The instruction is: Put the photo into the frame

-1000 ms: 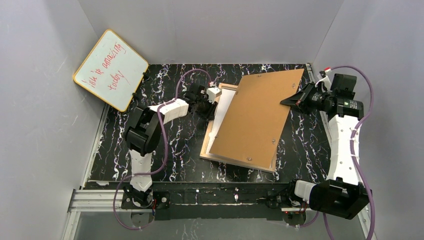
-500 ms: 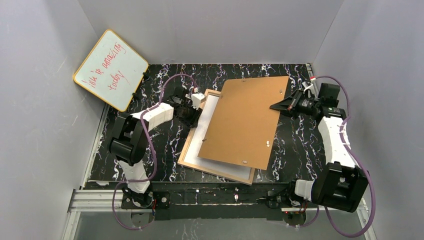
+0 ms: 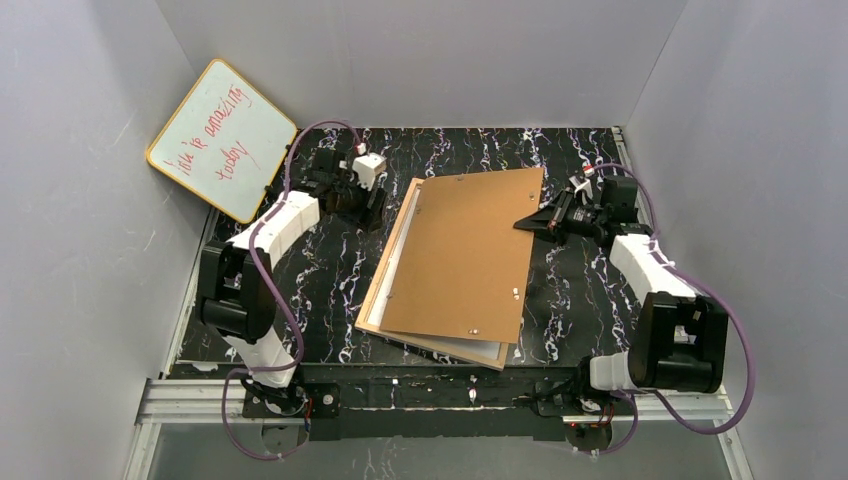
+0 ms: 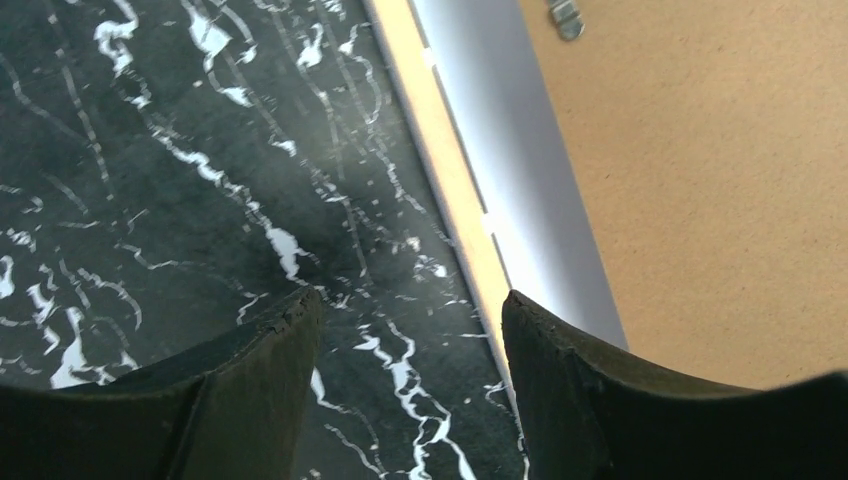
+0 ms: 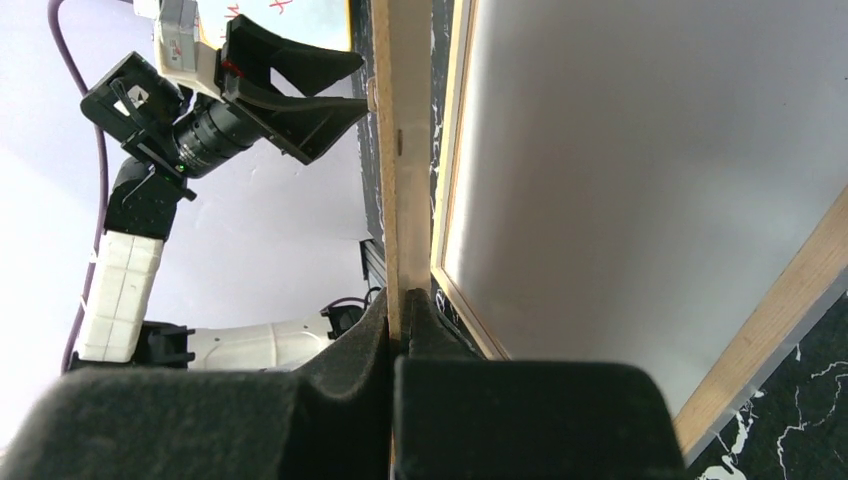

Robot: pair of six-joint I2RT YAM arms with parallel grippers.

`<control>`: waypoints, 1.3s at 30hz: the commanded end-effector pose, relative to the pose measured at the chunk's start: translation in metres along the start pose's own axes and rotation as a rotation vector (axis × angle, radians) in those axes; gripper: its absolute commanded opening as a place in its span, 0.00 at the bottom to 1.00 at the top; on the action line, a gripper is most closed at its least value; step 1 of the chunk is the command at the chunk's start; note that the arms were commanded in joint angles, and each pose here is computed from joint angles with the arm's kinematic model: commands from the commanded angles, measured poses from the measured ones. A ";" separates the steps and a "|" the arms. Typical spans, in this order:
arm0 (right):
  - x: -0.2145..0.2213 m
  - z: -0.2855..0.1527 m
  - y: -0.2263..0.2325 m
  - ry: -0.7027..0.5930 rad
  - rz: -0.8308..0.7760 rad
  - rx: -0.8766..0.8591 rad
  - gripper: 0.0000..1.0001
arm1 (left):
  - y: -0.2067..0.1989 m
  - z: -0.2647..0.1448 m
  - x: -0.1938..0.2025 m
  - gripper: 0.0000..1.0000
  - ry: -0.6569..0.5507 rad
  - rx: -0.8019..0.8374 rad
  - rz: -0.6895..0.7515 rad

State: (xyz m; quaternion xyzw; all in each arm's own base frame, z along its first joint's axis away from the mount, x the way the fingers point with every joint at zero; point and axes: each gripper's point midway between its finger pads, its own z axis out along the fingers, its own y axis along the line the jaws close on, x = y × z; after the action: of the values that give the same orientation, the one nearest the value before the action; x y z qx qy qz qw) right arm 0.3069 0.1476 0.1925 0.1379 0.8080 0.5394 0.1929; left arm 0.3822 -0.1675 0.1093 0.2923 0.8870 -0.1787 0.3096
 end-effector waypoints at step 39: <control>-0.019 0.045 -0.043 -0.065 0.023 -0.023 0.01 | -0.016 0.016 0.128 0.30 0.236 0.166 0.053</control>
State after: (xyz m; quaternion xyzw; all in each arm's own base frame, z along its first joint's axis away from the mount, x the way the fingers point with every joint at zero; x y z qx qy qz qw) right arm 0.3332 0.1600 0.1265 0.1724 0.8049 0.5392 0.1781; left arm 0.3206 -0.1309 0.0216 0.3534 0.8922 -0.1855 0.2112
